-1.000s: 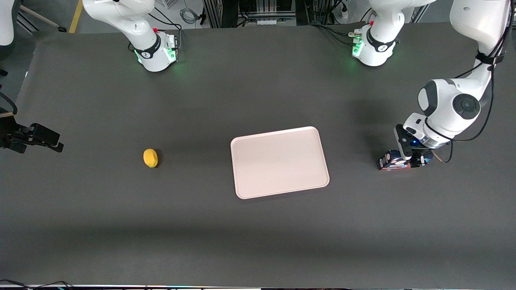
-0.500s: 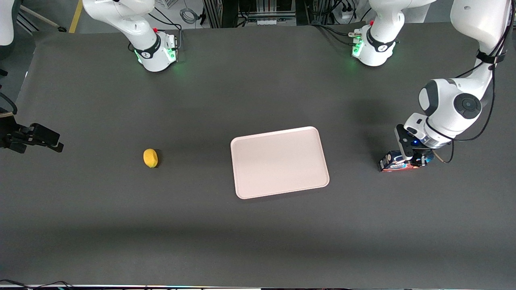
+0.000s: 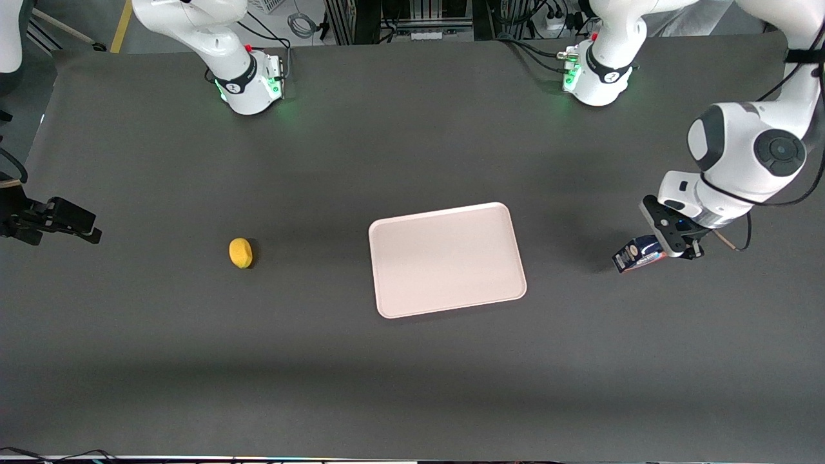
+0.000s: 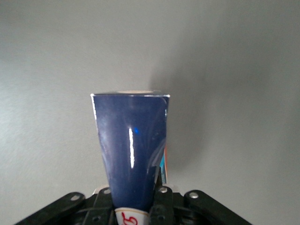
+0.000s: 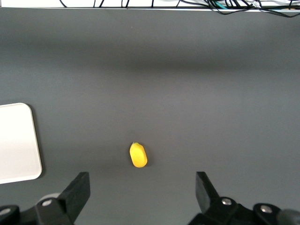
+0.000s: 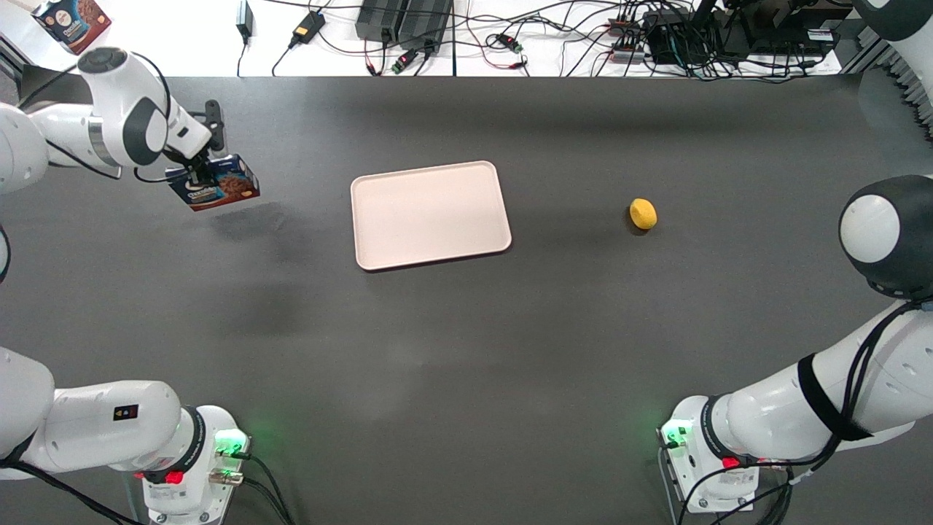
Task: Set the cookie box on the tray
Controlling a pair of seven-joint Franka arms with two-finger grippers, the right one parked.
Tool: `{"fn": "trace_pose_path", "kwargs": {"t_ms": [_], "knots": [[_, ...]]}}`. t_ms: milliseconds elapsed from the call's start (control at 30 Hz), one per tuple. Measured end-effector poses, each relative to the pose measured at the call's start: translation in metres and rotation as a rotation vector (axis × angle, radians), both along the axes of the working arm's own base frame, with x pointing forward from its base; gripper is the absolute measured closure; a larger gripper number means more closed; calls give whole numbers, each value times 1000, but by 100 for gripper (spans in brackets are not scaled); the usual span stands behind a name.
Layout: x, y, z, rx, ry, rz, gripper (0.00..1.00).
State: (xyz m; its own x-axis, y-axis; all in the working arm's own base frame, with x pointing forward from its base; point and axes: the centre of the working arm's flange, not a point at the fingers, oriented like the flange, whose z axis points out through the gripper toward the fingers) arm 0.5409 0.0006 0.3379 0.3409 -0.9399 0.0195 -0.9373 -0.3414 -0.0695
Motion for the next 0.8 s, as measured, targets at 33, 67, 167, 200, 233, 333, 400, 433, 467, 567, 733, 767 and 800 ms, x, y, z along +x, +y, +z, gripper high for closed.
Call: {"fn": "trace_pose_path", "kwargs": {"t_ms": [33, 67, 167, 200, 233, 333, 400, 433, 467, 567, 733, 767, 800], "knots": [[0, -5, 7, -9, 3, 27, 75], [1, -10, 16, -21, 6, 57, 75], [2, -25, 41, -58, 13, 145, 75], [3, -29, 48, -71, 14, 174, 75], [3, -32, 56, -85, 16, 206, 75], [6, -41, 78, -118, 21, 297, 77], [8, -46, 91, -136, 29, 360, 77], [9, -48, 98, -144, 34, 395, 77], [9, -51, 104, -152, 40, 428, 77], [11, -62, 123, -167, 54, 531, 77], [10, -101, 151, -192, 48, 690, 77], [9, -113, 155, -198, 47, 726, 77], [7, -127, 160, -205, 46, 768, 77]]}}
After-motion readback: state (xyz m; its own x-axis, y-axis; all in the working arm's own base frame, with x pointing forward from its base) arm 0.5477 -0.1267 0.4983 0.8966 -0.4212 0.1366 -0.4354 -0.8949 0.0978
